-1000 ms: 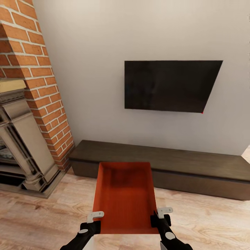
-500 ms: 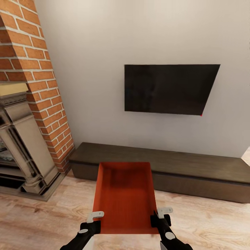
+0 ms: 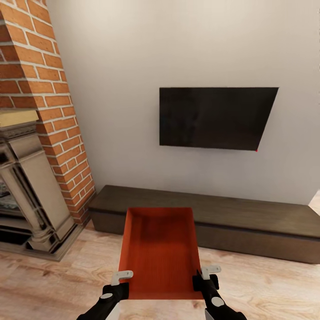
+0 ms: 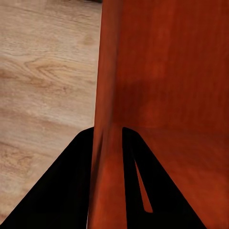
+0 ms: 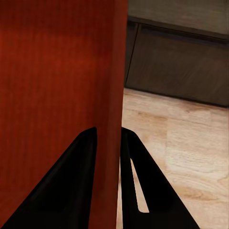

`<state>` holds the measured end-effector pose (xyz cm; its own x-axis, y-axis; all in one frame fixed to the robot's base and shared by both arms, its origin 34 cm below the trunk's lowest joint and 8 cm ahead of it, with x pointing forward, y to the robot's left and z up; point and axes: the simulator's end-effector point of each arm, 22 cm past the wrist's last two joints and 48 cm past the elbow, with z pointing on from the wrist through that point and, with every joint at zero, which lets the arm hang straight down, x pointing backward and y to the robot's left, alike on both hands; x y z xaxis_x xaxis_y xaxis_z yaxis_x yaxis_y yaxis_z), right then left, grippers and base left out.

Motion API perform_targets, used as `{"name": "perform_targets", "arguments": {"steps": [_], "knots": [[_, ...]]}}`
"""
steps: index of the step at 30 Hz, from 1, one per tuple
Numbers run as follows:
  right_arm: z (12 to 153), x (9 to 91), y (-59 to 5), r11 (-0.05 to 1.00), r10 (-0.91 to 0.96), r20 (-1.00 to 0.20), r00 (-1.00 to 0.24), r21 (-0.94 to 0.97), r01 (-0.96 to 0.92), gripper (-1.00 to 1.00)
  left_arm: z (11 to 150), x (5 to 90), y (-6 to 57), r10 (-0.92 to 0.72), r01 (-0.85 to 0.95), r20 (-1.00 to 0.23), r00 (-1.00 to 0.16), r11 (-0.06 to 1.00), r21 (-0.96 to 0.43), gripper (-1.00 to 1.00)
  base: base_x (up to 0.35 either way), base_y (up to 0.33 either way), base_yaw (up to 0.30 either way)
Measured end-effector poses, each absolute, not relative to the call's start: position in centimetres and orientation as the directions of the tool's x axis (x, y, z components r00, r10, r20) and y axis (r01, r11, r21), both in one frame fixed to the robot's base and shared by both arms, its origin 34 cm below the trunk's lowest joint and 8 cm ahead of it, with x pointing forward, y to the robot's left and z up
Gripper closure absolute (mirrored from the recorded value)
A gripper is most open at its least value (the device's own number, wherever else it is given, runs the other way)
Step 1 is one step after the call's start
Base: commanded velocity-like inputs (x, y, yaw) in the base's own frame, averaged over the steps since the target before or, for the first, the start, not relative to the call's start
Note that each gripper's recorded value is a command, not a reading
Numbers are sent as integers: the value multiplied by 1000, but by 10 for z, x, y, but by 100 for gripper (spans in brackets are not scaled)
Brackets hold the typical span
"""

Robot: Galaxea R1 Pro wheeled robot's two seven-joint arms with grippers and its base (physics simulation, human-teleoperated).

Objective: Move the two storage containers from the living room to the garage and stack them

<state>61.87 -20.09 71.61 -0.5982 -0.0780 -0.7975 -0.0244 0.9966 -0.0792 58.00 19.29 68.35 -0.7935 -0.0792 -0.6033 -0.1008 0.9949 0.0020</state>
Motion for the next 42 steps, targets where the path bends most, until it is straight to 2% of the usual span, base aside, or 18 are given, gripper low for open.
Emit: {"name": "perform_targets", "arguments": {"steps": [42], "knots": [[749,633,-201,997,-78,-835,-545,-81,-19,100,714,596,193,-79,-101,-654,-752,995,-4,100,0,0,0]]}}
